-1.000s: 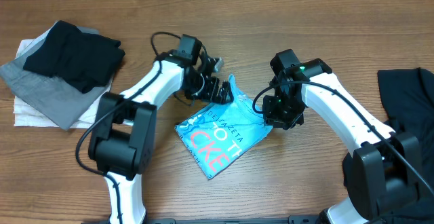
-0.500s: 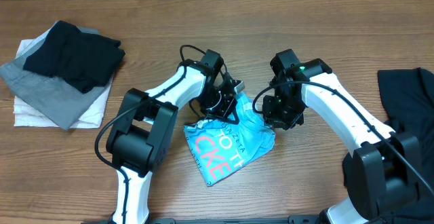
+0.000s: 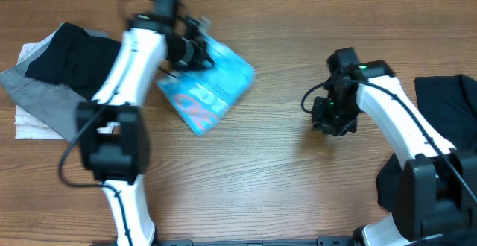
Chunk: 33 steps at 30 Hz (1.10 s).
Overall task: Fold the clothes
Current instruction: 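Carry the bundle with the left gripper onto the clothes stack at left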
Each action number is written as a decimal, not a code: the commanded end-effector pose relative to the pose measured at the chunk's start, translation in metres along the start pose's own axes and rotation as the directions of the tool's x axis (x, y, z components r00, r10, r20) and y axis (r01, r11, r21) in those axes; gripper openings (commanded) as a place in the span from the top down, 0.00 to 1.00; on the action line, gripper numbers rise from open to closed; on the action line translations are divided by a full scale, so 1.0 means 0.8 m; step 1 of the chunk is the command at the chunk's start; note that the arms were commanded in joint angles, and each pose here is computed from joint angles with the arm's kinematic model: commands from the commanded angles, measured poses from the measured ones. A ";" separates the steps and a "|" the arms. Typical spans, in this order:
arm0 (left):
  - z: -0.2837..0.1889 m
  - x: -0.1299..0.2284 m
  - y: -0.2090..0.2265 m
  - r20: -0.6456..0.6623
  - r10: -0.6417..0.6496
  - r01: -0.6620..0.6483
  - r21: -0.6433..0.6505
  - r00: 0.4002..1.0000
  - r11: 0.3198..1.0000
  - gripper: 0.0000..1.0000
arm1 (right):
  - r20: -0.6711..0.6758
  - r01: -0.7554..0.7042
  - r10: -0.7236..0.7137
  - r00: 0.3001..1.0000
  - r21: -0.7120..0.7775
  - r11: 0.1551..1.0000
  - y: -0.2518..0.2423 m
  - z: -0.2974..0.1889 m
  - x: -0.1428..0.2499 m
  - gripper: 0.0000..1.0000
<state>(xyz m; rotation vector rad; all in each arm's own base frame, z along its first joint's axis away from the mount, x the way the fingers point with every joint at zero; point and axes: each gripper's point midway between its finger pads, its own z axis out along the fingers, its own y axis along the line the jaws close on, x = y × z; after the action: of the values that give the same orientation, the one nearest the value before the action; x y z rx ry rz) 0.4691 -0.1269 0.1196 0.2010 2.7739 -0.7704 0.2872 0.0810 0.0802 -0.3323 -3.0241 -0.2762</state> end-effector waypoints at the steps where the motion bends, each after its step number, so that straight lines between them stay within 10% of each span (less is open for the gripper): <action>1: -0.105 -0.041 0.021 0.204 -0.052 0.067 -0.065 0.978 0.996 0.96 | 0.089 0.009 -0.009 0.996 0.005 1.000 -0.011 -0.029 -0.012 0.71; 13: -0.284 -0.053 0.127 0.519 -0.130 0.237 -0.144 0.844 0.961 0.96 | 0.108 0.002 -0.005 0.994 0.029 1.000 -0.024 -0.033 -0.017 0.71; 33: -0.306 -0.066 0.311 0.644 -0.096 0.475 -0.447 0.759 0.758 0.93 | 0.096 -0.001 -0.002 0.995 0.033 0.999 -0.026 -0.033 -0.014 0.71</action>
<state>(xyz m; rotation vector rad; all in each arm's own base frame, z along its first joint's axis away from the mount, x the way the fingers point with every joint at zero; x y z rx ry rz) 0.5153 0.1829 0.2200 -0.4717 2.3089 -0.0694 0.2905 0.0571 0.0912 -0.3493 -3.0816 -0.2163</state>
